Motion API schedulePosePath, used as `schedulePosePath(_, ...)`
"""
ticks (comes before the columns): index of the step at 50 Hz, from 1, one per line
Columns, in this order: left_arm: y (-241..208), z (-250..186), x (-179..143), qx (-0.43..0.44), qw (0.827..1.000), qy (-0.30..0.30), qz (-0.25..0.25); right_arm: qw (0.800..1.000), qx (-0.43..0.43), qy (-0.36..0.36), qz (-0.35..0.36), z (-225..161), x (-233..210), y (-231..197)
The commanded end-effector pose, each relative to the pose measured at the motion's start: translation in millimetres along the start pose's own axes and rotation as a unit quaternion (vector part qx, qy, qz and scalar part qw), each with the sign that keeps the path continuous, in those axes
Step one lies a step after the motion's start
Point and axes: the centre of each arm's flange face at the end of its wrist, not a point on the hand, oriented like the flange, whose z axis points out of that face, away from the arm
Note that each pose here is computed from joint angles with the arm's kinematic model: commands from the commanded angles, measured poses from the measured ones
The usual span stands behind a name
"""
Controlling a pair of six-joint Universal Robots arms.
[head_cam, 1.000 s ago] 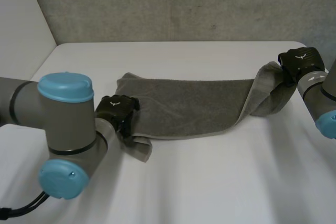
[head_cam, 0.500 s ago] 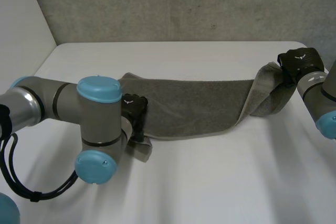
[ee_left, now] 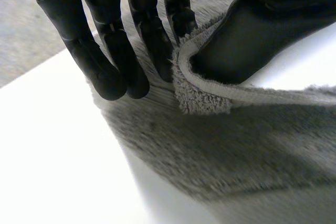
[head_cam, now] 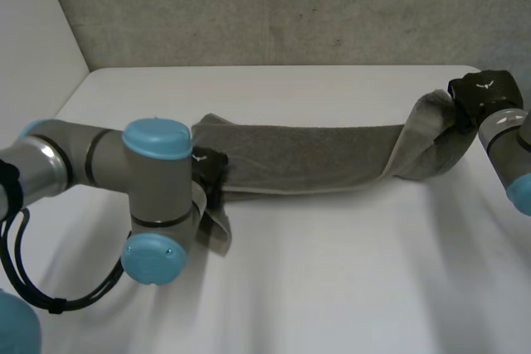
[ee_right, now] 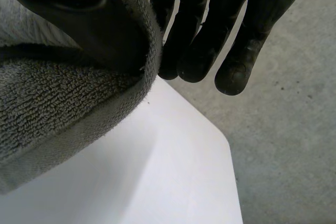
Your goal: Fold the towel.
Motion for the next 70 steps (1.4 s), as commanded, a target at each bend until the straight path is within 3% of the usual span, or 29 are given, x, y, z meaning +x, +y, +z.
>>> schedulePosePath(1, -42, -15, -25, 0.049, 0.997, -0.05, -0.019, 0.998, 0.051, 0.016, 0.031, -15, 17, -41)
schedulePosePath(10, -143, -76, -72, 0.193, 0.976, -0.088, -0.049, 0.985, 0.169, -0.005, 0.033, -82, 53, -143)
schedulePosePath(13, -167, -93, -85, 0.222, 0.971, -0.091, -0.012, 0.983, 0.18, -0.024, 0.024, -102, 59, -166)
schedulePosePath(15, -173, -98, -87, 0.214, 0.972, -0.08, 0.06, 0.985, 0.166, -0.045, 0.005, -106, 58, -173)
schedulePosePath(20, -168, -94, -93, 0.169, 0.974, -0.071, 0.132, 0.988, 0.114, -0.085, -0.06, -100, 41, -162)
schedulePosePath(31, -117, -36, -96, 0.029, 0.986, -0.037, 0.162, 0.969, 0.011, -0.187, -0.159, -69, -27, -100)
schedulePosePath(40, -135, 0, -99, 0.075, 0.977, -0.065, 0.186, 0.977, 0.07, -0.131, -0.155, -23, -41, -99)
schedulePosePath(42, -177, 0, -109, 0.166, 0.965, -0.11, 0.171, 0.979, 0.153, -0.058, -0.124, -8, -34, -125)
schedulePosePath(43, -178, 0, -109, 0.167, 0.965, -0.11, 0.171, 0.979, 0.154, -0.058, -0.124, -8, -34, -125)
schedulePosePath(45, -233, -20, -119, 0.294, 0.935, -0.159, 0.122, 0.964, 0.259, 0.02, -0.054, -4, -13, -161)
schedulePosePath(46, -233, -20, -119, 0.295, 0.934, -0.16, 0.122, 0.964, 0.26, 0.02, -0.054, -4, -12, -161)
schedulePosePath(47, -257, -35, -125, 0.354, 0.916, -0.17, 0.081, 0.946, 0.319, 0.054, -0.011, -14, 8, -185)
schedulePosePath(48, -257, -35, -125, 0.355, 0.916, -0.17, 0.08, 0.946, 0.319, 0.055, -0.011, -14, 9, -185)
schedulePosePath(50, -292, -66, -142, 0.446, 0.88, -0.161, -0.012, 0.892, 0.44, 0.079, 0.066, -52, 35, -228)
schedulePosePath(51, -292, -66, -142, 0.446, 0.88, -0.161, -0.012, 0.892, 0.44, 0.079, 0.066, -52, 35, -228)
schedulePosePath(52, -303, -80, -146, 0.478, 0.864, -0.15, -0.047, 0.865, 0.486, 0.086, 0.091, -67, 47, -243)
schedulePosePath(53, -310, -89, -150, 0.497, 0.853, -0.139, -0.073, 0.855, 0.501, 0.087, 0.097, -69, 53, -245)
schedulePosePath(54, -310, -89, -150, 0.497, 0.853, -0.139, -0.073, 0.855, 0.502, 0.087, 0.098, -69, 53, -245)
schedulePosePath(56, -304, -82, -145, 0.484, 0.864, -0.121, -0.069, 0.882, 0.461, 0.061, 0.081, -59, 53, -230)
schedulePosePath(57, -304, -82, -145, 0.484, 0.864, -0.121, -0.069, 0.882, 0.461, 0.061, 0.081, -59, 53, -229)
schedulePosePath(58, -294, -72, -140, 0.46, 0.879, -0.11, -0.056, 0.902, 0.425, 0.028, 0.074, -52, 46, -216)
schedulePosePath(59, -294, -72, -140, 0.46, 0.879, -0.11, -0.056, 0.902, 0.424, 0.028, 0.074, -52, 46, -216)
schedulePosePath(61, -262, -44, -129, 0.389, 0.917, -0.083, -0.027, 0.928, 0.363, -0.048, 0.06, -43, 23, -192)
schedulePosePath(62, -262, -44, -129, 0.388, 0.917, -0.083, -0.027, 0.936, 0.337, -0.085, 0.051, -39, 11, -178)
schedulePosePath(64, -219, -16, -114, 0.304, 0.951, -0.048, -0.004, 0.941, 0.317, -0.114, 0.038, -36, -1, -165)
schedulePosePath(65, -219, -16, -114, 0.304, 0.952, -0.048, -0.004, 0.941, 0.317, -0.115, 0.038, -36, -1, -165)
schedulePosePath(67, -170, 5, -100, 0.219, 0.976, -0.015, 0.013, 0.95, 0.272, -0.156, 0.011, -31, -23, -135)
schedulePosePath(68, -169, 5, -100, 0.218, 0.976, -0.015, 0.013, 0.95, 0.272, -0.156, 0.011, -31, -23, -135)
schedulePosePath(70, -122, 17, -87, 0.149, 0.988, 0.011, 0.037, 0.959, 0.218, -0.181, -0.016, -27, -42, -98)
